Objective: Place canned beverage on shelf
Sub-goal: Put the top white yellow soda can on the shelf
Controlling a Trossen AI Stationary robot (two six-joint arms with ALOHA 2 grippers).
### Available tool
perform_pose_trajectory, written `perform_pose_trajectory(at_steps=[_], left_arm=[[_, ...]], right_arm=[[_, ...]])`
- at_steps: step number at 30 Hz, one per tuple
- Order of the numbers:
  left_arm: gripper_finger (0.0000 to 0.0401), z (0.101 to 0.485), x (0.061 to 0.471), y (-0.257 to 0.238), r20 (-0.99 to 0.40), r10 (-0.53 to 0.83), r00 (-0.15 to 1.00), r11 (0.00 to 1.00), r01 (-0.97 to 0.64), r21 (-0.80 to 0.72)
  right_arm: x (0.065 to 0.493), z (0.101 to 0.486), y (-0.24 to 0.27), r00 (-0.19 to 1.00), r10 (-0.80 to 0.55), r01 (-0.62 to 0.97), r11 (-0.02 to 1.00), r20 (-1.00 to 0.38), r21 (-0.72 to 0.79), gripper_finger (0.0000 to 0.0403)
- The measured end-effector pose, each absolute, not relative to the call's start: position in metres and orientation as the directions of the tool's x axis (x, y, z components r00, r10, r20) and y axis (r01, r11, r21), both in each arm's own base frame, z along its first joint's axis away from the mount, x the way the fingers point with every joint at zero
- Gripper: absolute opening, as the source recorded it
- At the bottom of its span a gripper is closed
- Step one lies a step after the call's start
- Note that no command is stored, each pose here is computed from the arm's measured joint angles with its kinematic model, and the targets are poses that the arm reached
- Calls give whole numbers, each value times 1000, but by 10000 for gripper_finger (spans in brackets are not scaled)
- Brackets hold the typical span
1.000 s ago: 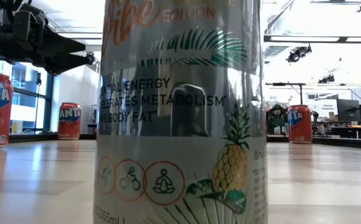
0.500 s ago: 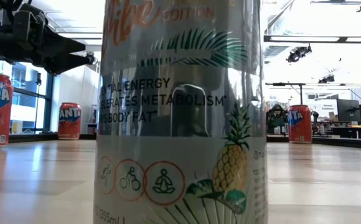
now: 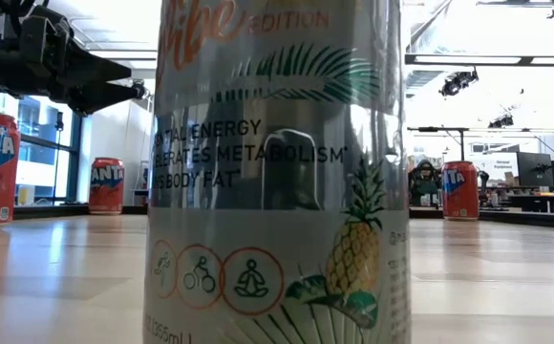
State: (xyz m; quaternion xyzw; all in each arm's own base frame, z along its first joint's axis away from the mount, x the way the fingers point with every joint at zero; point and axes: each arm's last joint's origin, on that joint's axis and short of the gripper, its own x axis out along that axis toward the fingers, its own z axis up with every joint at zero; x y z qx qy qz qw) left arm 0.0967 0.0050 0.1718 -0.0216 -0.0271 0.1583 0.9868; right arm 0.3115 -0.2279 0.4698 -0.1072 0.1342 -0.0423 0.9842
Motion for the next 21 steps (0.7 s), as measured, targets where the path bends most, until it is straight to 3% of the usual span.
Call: perform_pose_trajectory(at_steps=[9, 21], left_arm=[[314, 172, 97, 5, 46, 314, 948, 949, -311, -51], [314, 172, 97, 5, 47, 314, 948, 949, -311, -51]], right_arm=[[323, 439, -251, 888, -89, 29, 990, -452, -138, 249], [323, 415, -260, 847, -61, 15, 996, -527, -92, 249]])
